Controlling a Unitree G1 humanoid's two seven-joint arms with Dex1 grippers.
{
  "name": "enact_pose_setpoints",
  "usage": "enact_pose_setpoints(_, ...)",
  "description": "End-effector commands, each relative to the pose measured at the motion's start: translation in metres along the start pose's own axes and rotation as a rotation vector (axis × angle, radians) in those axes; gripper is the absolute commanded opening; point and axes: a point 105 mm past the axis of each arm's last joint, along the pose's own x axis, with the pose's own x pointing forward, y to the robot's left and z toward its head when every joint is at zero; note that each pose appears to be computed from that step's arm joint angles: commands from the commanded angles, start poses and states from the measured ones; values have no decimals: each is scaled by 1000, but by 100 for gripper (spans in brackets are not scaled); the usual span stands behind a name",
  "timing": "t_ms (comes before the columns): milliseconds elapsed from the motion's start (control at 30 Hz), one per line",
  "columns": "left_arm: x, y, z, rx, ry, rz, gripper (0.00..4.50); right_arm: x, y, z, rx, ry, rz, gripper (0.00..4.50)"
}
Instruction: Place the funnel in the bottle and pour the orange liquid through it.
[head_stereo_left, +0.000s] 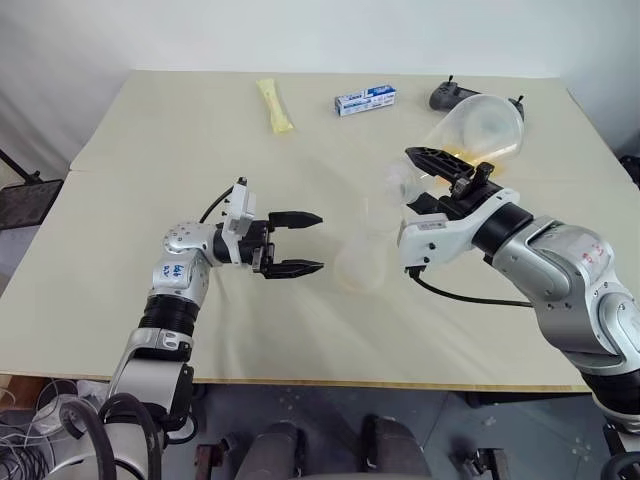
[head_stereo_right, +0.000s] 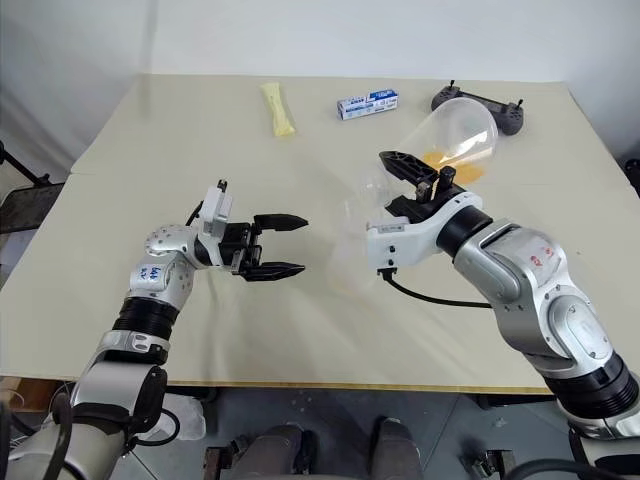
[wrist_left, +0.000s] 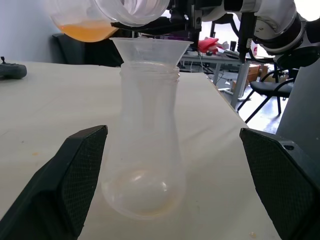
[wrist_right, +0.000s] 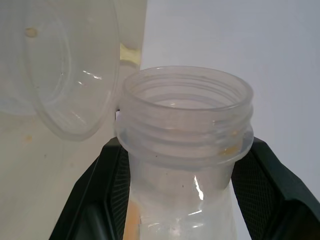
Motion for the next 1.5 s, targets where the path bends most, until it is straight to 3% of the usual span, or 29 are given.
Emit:
enact_pose_setpoints(33,0,2,11,46,-11,-5,450,-5,-16,-5,-69,18,-50,242)
enact_pose_setpoints(1500,0,3,11,55,-25,-14,450,0,-22,-8,-317,-54,-46,242)
